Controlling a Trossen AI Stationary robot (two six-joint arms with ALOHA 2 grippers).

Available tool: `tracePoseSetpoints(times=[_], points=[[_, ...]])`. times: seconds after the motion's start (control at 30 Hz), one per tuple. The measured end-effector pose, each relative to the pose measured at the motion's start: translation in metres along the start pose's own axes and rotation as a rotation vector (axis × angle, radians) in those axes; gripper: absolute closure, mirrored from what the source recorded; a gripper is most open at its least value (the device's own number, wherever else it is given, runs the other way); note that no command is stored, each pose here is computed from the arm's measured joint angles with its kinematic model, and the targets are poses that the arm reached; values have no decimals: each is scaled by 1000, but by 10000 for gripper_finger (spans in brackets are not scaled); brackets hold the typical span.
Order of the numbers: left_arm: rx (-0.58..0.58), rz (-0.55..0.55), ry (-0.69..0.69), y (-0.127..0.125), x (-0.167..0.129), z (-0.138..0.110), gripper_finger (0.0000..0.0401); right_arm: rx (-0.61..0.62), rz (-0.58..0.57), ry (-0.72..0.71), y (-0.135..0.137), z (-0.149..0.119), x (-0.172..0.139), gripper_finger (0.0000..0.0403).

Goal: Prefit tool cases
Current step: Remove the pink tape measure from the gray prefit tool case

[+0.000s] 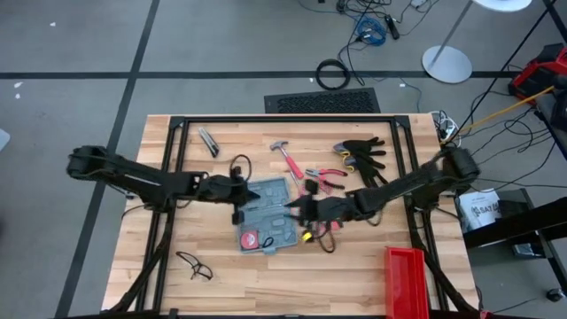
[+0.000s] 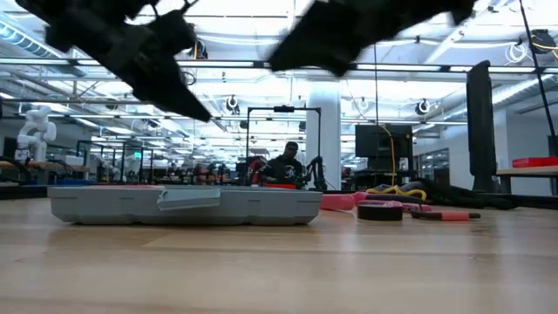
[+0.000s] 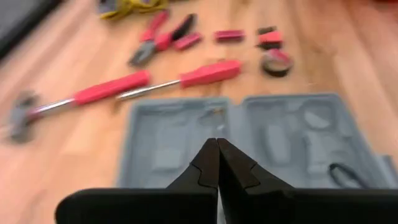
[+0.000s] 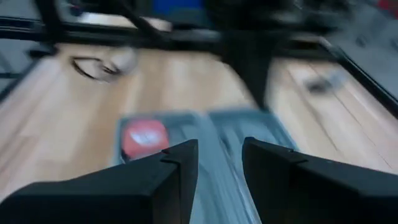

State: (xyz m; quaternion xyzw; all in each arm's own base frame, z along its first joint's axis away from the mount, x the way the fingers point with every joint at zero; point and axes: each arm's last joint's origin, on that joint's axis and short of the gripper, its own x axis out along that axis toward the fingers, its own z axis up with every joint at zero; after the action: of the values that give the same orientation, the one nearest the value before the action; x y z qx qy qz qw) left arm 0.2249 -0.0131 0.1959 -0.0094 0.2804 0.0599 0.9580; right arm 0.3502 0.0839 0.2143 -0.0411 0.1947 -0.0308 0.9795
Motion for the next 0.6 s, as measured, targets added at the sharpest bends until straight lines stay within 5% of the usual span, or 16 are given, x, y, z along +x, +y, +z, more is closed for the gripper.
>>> tracePoseSetpoints(times=[0.3,0.6], points=[[9,69,173,9,-36,-15,401,-41,236,108,4,-20,95,291],[-45,93,244,8,-24,-38,401,-19,273,241,-4,-56,118,291]])
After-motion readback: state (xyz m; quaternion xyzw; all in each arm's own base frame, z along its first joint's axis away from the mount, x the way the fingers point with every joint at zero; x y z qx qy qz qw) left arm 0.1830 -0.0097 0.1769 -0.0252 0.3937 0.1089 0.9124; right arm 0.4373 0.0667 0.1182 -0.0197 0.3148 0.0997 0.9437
